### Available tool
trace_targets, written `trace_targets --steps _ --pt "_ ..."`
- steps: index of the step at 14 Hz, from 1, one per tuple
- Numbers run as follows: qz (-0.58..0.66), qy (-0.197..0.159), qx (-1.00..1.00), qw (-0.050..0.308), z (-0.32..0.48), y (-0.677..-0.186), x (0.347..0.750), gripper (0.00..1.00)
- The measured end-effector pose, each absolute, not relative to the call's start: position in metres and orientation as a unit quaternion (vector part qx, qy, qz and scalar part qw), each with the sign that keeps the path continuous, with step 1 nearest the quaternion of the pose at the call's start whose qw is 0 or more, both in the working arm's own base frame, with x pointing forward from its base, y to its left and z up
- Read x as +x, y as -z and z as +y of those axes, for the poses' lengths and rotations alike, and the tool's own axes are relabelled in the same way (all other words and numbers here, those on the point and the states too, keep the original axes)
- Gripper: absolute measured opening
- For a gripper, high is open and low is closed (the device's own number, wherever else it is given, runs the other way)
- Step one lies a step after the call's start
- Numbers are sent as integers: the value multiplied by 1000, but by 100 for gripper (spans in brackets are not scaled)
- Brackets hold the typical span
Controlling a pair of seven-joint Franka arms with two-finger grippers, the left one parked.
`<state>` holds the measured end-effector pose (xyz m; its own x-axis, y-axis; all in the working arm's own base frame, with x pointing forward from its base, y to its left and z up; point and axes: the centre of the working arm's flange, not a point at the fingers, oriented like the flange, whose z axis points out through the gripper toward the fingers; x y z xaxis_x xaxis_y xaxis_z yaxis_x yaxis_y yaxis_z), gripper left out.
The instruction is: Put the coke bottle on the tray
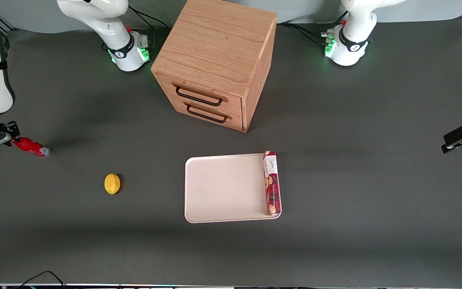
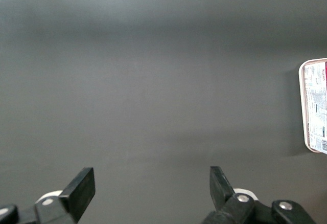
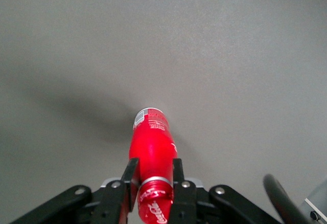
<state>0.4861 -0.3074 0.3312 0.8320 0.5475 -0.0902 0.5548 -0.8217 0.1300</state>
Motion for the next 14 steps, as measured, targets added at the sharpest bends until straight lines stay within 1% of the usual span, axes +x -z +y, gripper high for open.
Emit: trace_targets --steps 1,2,4,5,7,8,9,10,12,14 --pt "289 24 954 75 -307 -331 486 24" --pt "289 24 954 75 -307 -331 486 24" --pt "289 24 954 75 -307 -331 486 37" --pt "288 24 954 75 -307 -331 486 37" --pt "290 23 954 75 -305 -333 488 51" --pt "292 24 953 72 -302 -337 493 62" --pt "291 29 954 65 -298 -345 499 71" --pt "286 34 956 55 -292 -358 508 82" --pt "265 38 963 35 -266 -396 531 99" --pt "222 33 974 15 -224 -452 546 100"
